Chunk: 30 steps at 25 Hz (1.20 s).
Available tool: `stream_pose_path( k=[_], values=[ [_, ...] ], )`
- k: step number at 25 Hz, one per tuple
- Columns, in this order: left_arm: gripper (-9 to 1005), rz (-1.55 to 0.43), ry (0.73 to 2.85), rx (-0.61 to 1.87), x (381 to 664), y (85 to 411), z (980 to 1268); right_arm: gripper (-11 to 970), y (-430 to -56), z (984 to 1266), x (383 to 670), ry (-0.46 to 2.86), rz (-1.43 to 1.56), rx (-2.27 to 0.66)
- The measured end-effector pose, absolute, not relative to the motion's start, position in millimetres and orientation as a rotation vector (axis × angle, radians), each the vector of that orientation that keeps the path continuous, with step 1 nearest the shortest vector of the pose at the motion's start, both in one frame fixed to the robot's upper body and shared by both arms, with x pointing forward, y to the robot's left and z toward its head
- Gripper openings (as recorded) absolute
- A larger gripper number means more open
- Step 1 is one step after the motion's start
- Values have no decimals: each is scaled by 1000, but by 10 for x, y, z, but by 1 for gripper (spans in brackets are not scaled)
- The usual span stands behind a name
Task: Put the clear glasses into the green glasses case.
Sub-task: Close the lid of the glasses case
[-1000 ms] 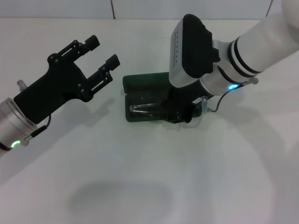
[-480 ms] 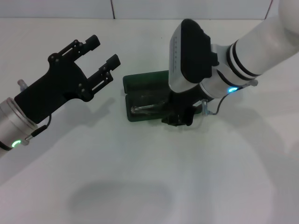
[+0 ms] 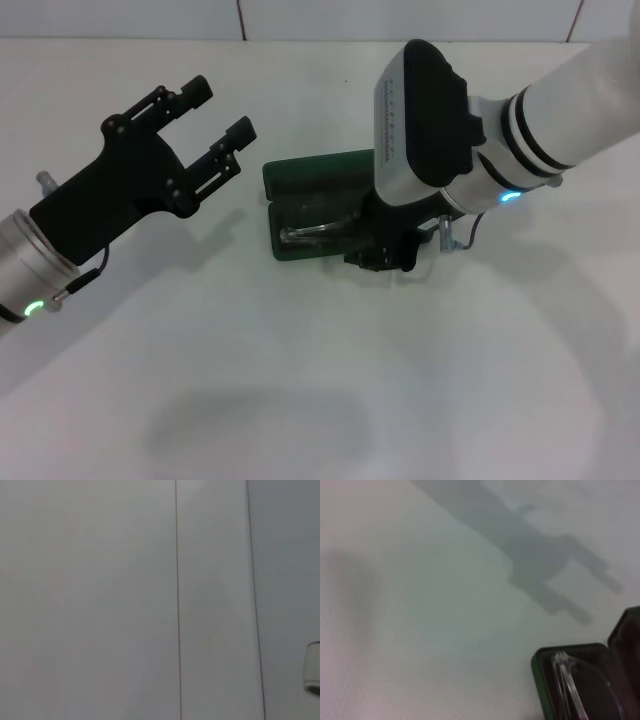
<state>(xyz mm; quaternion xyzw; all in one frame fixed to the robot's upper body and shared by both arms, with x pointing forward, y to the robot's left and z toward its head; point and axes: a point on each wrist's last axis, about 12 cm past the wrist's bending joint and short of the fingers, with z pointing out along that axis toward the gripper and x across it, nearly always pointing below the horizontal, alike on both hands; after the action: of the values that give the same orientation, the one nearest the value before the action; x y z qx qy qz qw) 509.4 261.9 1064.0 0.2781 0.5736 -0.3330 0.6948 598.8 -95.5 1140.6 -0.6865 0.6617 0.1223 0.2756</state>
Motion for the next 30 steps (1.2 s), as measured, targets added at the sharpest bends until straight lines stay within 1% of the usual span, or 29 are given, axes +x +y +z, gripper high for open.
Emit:
stream_pose_path(
  k=[4, 9, 20, 25, 30],
  values=[
    [638, -747, 1277, 623, 5105, 2609, 10650, 332, -930, 11350, 5988, 1788, 324, -1876],
    [638, -748, 1277, 623, 5104, 2605, 10649, 335, -934, 11316, 6050, 1808, 310, -1845],
    [638, -749, 1278, 622, 5102, 2605, 10647, 341, -942, 11311, 6109, 1805, 281, -1800],
    [638, -749, 1276, 620, 5107, 2603, 10650, 344, -951, 11329, 6034, 1802, 317, -1836],
    [639, -749, 1275, 620, 5114, 2600, 10655, 347, -993, 11383, 5998, 1766, 298, -1812]
  ],
)
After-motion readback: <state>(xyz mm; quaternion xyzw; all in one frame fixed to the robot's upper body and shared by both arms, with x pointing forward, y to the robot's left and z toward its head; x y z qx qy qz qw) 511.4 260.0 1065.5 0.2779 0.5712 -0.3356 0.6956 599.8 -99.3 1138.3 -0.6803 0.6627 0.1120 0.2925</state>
